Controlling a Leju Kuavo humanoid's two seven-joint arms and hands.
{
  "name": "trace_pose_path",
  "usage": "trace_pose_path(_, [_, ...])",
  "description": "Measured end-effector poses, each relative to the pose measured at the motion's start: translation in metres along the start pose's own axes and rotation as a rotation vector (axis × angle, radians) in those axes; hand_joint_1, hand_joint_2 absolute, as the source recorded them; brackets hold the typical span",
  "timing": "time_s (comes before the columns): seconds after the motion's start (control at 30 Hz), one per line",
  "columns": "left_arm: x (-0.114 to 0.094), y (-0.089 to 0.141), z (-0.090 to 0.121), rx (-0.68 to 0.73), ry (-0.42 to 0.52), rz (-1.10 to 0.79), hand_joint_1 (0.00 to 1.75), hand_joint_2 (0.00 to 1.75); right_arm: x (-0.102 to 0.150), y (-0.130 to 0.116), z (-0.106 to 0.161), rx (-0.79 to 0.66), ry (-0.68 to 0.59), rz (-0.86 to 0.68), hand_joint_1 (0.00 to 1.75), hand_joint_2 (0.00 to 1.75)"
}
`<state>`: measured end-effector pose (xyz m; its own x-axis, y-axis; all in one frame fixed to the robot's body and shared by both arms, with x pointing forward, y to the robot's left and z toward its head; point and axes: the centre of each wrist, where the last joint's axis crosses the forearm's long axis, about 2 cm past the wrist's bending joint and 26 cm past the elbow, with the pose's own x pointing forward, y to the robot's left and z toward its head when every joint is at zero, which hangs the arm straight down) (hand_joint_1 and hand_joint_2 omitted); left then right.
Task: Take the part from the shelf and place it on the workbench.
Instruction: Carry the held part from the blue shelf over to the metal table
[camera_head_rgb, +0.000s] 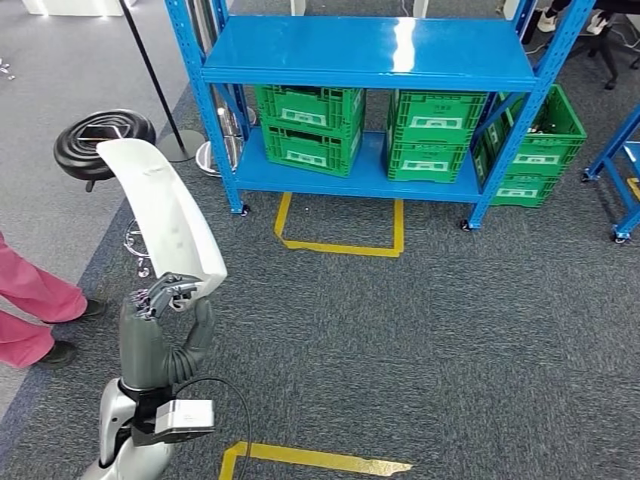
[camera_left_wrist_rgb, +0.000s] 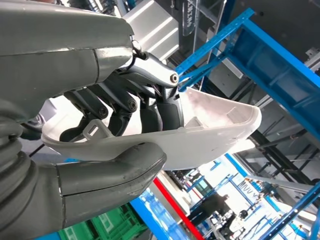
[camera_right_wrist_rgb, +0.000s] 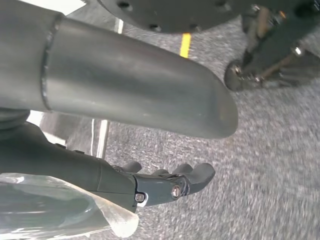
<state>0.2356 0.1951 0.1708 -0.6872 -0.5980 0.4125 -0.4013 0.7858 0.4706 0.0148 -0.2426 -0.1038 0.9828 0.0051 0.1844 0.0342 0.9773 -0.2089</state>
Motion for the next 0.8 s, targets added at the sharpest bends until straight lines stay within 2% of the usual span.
trace_pose_path(0.23, [0.0015,0.0007,-0.0015,0.004,-0.005,-0.001,1.75,1.75,0.0021,-0.0018,0.0015,-0.052,-0.006,-0.04,0.0,0.0])
trace_pose_path(0.8, [0.0024,0.0002,0.0003,-0.001,0.001,0.003,1.75,1.75,-0.0003,-0.0018,0.0024,-0.071,0.008,-0.05,0.0,0.0])
